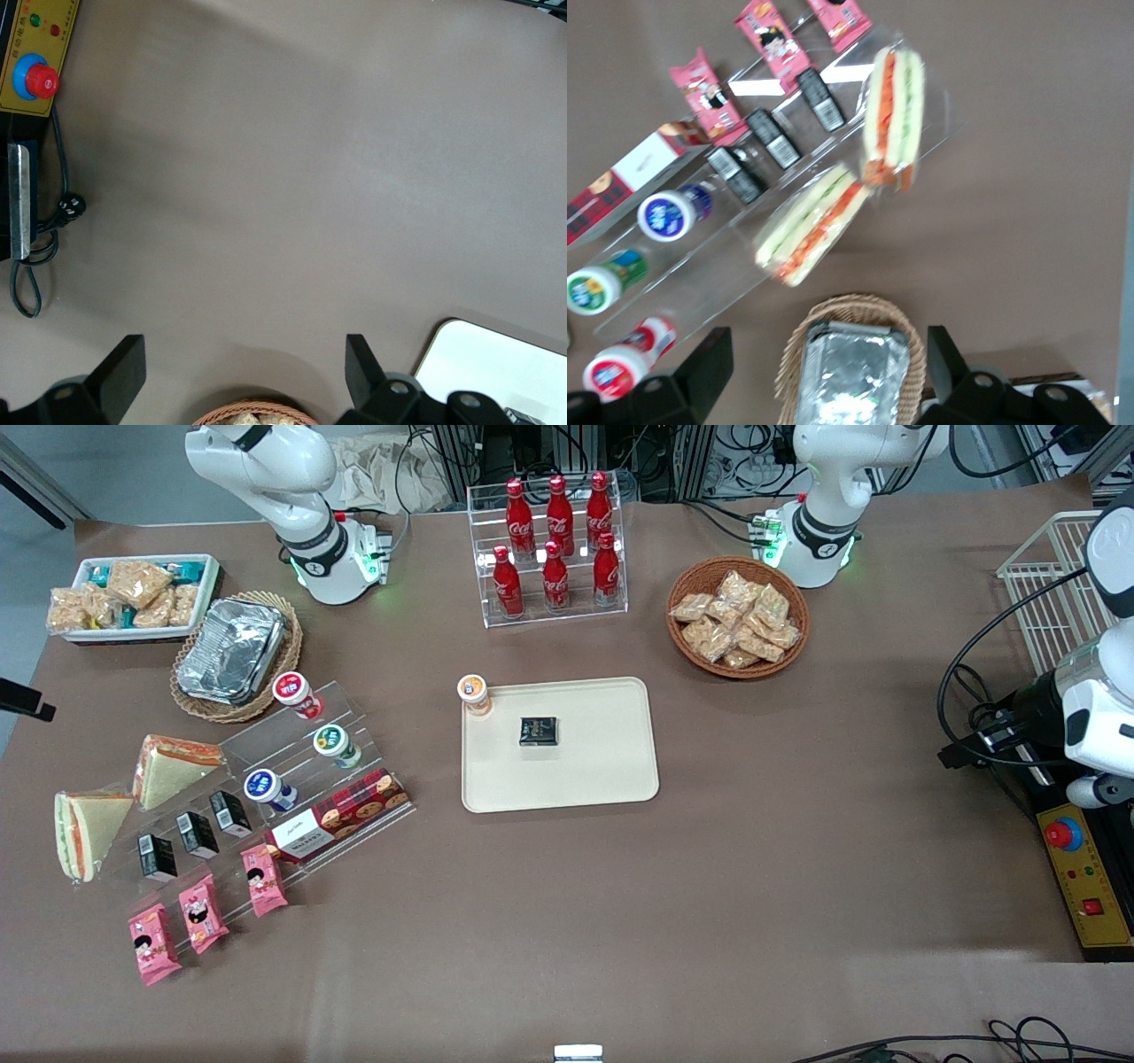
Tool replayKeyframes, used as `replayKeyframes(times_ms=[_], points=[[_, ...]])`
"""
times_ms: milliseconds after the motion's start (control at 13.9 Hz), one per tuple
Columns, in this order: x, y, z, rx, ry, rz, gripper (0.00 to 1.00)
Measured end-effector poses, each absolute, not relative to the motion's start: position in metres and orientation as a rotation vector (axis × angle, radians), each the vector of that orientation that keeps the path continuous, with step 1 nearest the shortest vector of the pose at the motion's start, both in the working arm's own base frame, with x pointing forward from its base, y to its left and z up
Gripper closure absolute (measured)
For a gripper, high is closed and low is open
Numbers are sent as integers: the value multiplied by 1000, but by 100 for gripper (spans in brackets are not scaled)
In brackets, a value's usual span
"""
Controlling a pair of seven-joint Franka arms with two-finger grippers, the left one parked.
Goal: Place sandwich on tray
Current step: 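Lower the right gripper onto the wrapped triangle sandwich in the rack and grasp it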
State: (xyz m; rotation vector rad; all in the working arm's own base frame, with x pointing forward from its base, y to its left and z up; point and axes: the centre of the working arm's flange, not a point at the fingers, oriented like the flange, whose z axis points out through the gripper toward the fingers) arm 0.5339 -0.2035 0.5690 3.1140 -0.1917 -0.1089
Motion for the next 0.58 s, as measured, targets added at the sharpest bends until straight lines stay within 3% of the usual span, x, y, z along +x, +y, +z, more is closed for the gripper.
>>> replayKeyframes(times_ms=[576], points=[[576, -244, 436, 3077, -239, -105, 2]])
